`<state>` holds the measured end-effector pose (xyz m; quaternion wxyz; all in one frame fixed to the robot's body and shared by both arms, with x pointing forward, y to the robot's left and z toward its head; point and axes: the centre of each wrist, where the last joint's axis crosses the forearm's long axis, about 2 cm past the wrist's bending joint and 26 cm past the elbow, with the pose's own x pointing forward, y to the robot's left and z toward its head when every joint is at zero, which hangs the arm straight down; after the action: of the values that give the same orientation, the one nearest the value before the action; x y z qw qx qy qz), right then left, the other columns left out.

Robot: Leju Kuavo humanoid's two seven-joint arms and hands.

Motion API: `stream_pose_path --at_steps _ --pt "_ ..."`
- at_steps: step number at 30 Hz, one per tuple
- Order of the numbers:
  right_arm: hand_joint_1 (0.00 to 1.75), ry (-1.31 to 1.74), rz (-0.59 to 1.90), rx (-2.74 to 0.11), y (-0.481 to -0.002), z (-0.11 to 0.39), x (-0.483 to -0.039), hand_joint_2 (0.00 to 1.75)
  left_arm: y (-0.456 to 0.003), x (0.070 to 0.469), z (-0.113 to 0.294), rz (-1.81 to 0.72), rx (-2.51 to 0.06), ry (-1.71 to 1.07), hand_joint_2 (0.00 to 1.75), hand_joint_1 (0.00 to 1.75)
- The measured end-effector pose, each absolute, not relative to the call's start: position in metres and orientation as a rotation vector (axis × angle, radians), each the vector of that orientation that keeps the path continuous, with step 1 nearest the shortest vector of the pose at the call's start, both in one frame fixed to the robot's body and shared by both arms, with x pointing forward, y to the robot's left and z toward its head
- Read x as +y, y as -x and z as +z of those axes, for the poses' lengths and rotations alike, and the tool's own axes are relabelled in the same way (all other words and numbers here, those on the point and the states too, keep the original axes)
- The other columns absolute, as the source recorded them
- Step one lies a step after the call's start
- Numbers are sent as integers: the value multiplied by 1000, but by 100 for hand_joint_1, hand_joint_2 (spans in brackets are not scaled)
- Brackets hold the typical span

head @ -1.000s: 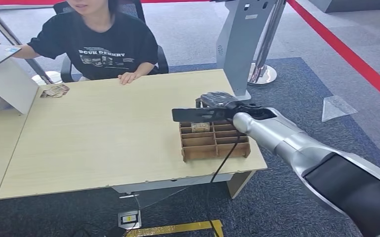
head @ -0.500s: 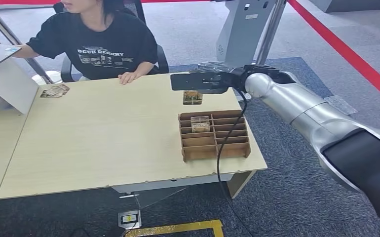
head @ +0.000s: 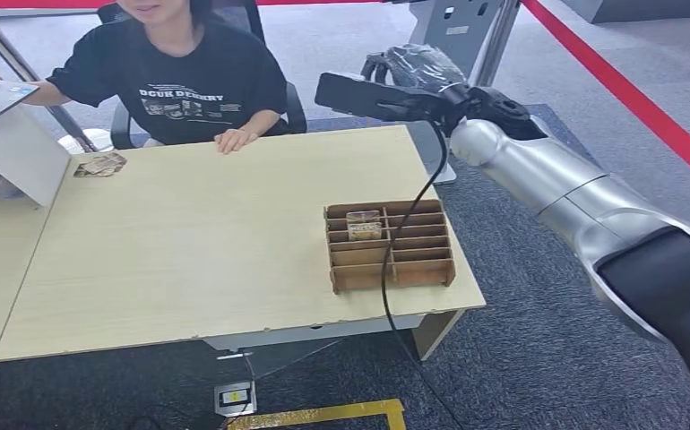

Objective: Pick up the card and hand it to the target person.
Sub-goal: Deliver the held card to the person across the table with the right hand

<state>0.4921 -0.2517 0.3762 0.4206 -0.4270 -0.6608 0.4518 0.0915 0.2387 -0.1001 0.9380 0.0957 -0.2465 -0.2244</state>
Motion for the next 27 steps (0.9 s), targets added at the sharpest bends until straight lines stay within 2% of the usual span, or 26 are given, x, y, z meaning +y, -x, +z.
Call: stream_pose_path --at_steps 6,13,21,27 --pt "175 1265 876 -1770 -483 328 -238 175 -92 235 -100 -461 -504 -202 175 0" --pt "175 1317 745 -1808 -472 283 -218 175 -92 231 -99 -462 -498 -200 175 0" --pt "175 1324 733 -1789 -469 271 -212 175 -92 230 -99 -463 -493 -198 175 0" --pt "175 1292 775 -1784 -463 256 -191 175 -85 229 -100 -449 -482 -212 175 0"
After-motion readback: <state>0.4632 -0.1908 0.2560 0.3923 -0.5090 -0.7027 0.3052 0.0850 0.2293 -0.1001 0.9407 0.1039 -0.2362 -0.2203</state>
